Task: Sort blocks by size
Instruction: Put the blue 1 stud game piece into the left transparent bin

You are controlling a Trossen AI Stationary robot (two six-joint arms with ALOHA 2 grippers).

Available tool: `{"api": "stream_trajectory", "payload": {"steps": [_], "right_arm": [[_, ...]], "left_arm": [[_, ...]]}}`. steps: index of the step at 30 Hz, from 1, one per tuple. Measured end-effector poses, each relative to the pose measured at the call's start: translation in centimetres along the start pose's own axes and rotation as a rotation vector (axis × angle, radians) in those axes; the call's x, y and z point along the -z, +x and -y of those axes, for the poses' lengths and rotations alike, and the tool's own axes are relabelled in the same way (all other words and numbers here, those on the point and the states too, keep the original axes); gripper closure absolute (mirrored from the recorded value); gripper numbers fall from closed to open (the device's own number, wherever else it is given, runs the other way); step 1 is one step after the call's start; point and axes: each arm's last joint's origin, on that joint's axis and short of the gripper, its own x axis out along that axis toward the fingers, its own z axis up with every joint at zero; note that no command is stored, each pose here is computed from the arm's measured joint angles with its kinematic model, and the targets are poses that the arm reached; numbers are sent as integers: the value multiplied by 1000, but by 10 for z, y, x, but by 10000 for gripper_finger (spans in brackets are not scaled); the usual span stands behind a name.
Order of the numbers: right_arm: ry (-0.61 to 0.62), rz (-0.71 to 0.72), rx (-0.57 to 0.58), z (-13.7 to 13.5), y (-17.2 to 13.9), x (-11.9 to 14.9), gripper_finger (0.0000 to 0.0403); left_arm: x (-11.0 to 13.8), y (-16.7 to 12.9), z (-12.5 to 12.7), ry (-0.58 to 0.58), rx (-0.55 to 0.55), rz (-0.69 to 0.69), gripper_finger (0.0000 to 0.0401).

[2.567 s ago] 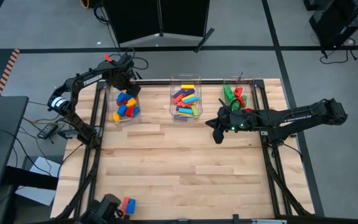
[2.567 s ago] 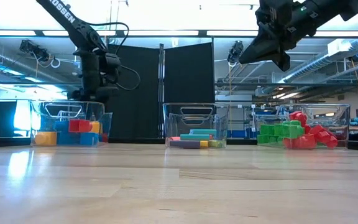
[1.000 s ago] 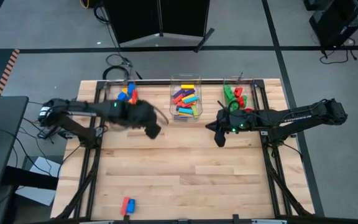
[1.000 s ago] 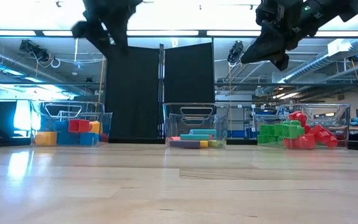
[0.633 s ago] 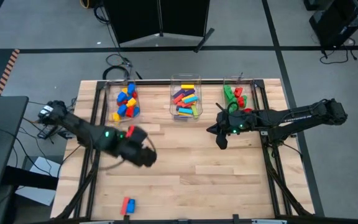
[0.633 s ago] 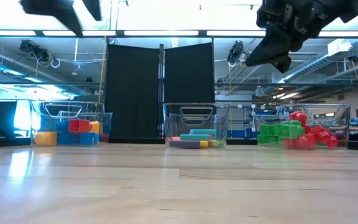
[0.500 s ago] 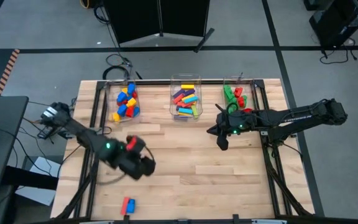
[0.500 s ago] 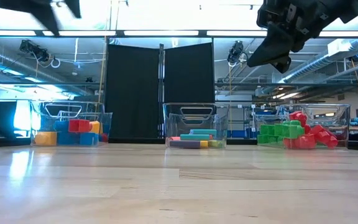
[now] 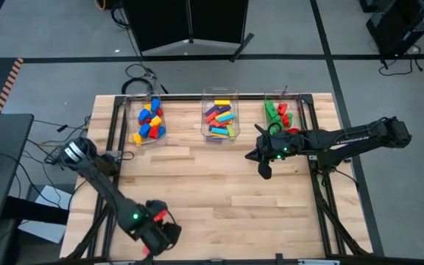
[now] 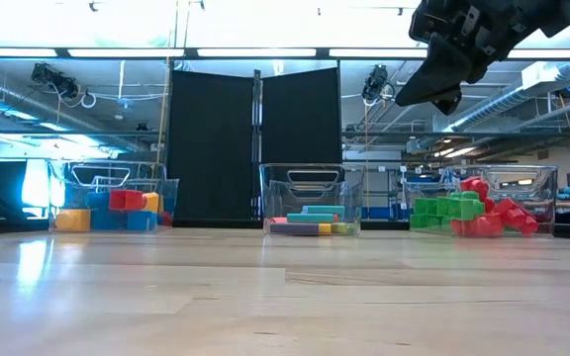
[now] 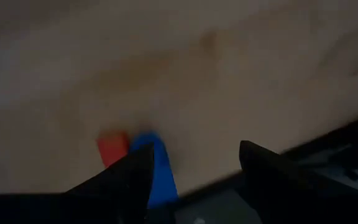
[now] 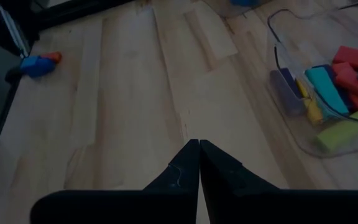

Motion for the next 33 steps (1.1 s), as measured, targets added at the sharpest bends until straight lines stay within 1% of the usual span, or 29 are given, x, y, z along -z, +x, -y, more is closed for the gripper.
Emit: {"api": "stream_trajectory", "payload": {"steps": [4, 9, 12, 15, 24, 27, 30, 33], "right_arm": [[-2, -1, 0, 0, 0, 0, 378], [-2, -9, 2, 0, 0, 1, 380], [-7, -12, 3, 0, 0, 1, 379], [-23, -11, 2, 0, 0, 1, 378], [-27, -15, 3, 0, 0, 1, 379], [-27, -14, 3, 0, 0, 1, 378], [-27, -14, 3, 0, 0, 1, 379], [-28, -14, 3, 0, 0, 1, 380]], "left_arm": [[17, 14, 2, -91, -6, -82, 158], [29, 28, 2, -170, -56, -164, 158], [33, 32, 2, -201, -79, -188, 158], [33, 34, 0, -223, -101, -178, 158], [34, 37, -5, -229, -150, -157, 158], [37, 50, -6, -230, -183, -152, 158], [41, 61, -1, -229, -159, -178, 158], [43, 71, 0, -228, -165, -173, 158]]}}
